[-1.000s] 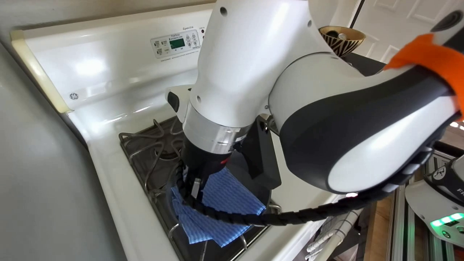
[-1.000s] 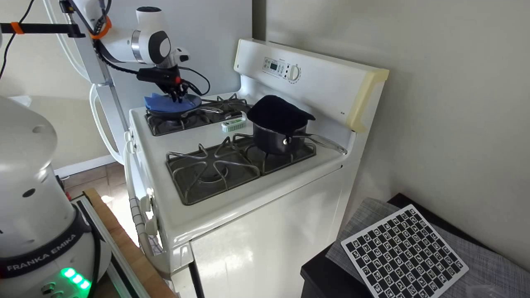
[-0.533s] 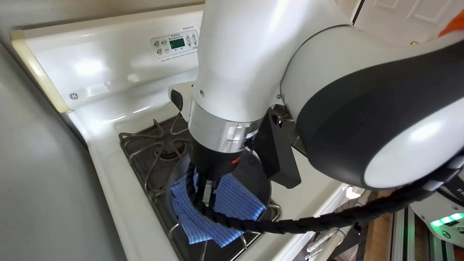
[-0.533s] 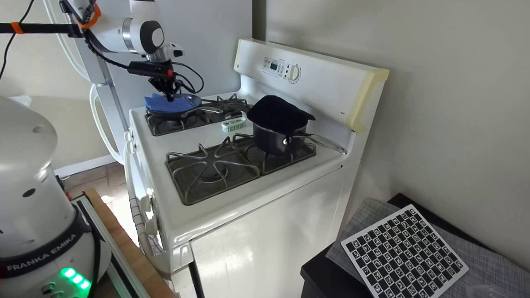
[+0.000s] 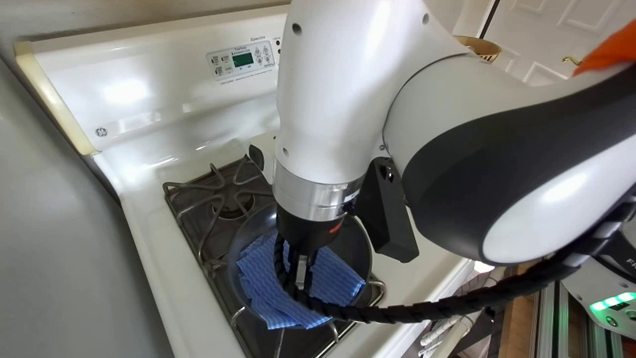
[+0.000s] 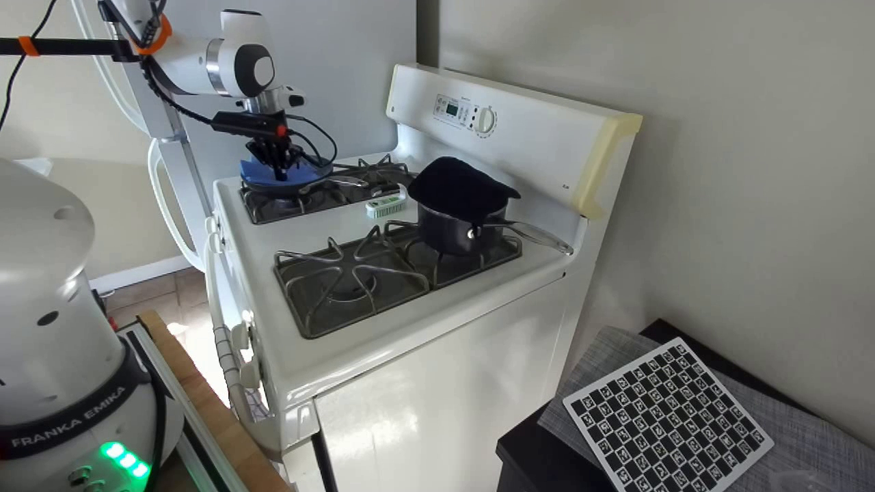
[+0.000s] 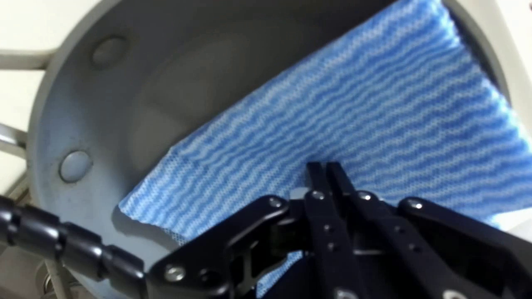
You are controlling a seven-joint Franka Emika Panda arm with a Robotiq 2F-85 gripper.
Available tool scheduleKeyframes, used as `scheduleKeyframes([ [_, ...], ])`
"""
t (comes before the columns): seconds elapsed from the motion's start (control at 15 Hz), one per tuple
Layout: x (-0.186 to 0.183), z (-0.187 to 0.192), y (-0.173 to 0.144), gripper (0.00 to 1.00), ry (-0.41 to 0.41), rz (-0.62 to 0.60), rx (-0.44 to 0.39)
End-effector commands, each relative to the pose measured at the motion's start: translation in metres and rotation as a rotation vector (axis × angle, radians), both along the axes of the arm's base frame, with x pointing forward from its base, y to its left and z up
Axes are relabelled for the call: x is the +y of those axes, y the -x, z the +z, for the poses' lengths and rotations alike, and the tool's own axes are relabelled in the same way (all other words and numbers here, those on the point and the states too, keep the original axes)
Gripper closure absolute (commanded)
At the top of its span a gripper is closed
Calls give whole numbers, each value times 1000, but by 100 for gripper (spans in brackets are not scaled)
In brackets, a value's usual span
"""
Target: Use the towel to wipe the pan.
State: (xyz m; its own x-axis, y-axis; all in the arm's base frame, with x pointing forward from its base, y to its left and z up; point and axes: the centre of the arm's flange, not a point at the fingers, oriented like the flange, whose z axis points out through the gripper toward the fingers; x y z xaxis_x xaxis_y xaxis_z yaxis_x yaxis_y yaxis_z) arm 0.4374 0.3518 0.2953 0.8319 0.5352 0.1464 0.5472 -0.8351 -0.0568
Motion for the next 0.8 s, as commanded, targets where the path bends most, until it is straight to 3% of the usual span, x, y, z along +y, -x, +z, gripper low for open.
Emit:
scheduleKeyframes([
  [0.0, -2, -20, -4, 100, 14, -9, 17],
  [0.27, 0, -24, -9, 100, 4, 1, -10],
  [0.73, -4, -26, -21, 100, 18, 31, -161],
])
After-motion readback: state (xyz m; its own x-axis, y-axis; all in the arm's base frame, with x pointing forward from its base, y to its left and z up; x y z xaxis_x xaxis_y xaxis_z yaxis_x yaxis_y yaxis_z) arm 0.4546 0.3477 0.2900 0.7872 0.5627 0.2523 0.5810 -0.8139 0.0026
